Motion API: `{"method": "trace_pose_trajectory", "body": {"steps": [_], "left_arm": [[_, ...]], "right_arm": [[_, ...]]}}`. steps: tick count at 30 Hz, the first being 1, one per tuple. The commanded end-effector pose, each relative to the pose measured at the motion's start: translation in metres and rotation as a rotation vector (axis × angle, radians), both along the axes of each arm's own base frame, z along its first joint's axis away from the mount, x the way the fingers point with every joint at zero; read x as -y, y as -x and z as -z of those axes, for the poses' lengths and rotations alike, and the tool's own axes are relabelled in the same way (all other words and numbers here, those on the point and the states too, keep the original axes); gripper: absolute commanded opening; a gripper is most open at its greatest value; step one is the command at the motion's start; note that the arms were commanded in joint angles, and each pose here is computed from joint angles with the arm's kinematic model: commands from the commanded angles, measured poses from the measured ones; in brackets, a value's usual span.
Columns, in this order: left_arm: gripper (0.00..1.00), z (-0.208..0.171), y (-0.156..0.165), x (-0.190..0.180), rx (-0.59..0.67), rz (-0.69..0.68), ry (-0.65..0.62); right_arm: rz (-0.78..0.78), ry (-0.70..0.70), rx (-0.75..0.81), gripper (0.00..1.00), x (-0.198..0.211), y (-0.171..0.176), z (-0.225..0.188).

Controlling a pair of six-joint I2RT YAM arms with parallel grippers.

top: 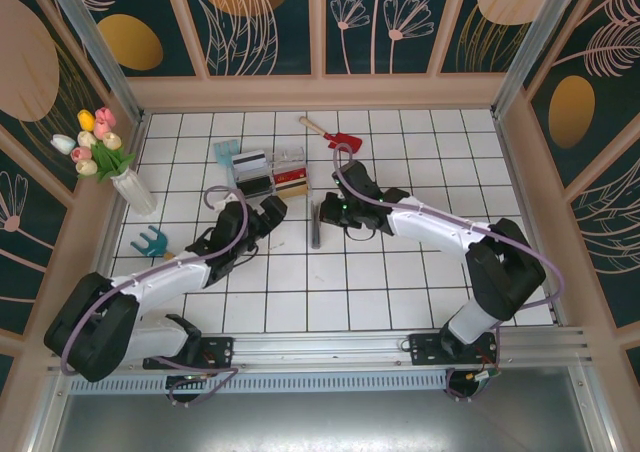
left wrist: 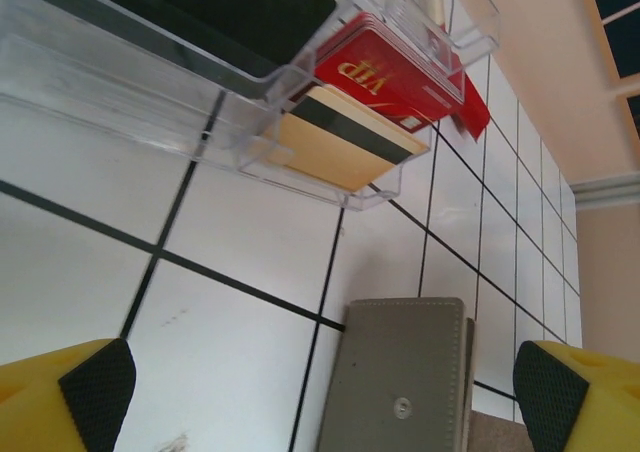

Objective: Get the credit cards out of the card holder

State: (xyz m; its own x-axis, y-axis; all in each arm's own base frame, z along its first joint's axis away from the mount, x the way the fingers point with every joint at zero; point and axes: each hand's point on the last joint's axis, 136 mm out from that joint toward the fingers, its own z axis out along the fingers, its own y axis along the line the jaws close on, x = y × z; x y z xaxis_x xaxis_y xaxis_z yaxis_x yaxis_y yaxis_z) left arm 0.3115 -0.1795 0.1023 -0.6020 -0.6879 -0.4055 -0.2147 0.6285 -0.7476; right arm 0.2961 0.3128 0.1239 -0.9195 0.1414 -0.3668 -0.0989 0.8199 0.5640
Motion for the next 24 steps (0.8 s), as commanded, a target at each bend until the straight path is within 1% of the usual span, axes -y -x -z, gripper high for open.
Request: {"method": "trace_pose_trajectory", "body": {"steps": [1,6,10,14,18,22,24], "left_arm": [[0.98,-0.012,-0.004,-0.010,0.052,-0.070,0.042],[0.99,-0.016,0.000,-0.028,0.079,-0.154,0.046],[0.98,-0.017,0.002,-0.034,0.089,-0.179,0.045],[0.98,-0.025,0.001,-0.025,0.105,-0.121,0.034],[0.99,-0.029,0.000,-0.016,0.110,-0.092,0.080],[0.98,-0.030,-0.005,-0.007,0.108,-0.055,0.070],[0.98,-0.031,-0.009,0.004,0.103,-0.002,0.056]], "right_arm": [[0.004,-0.070,0.049,0.02,-0.019,-0.015,-0.025],[-0.029,-0.062,0.030,0.02,-0.026,-0.015,-0.017],[-0.010,-0.026,0.055,0.02,-0.013,-0.016,-0.010],[0.042,-0.008,0.034,0.02,0.009,-0.022,0.000],[0.101,0.001,0.013,0.02,0.034,-0.026,0.013],[0.100,0.014,-0.009,0.02,0.047,-0.026,0.023],[0.102,0.042,-0.020,0.02,0.054,-0.023,0.029]]}}
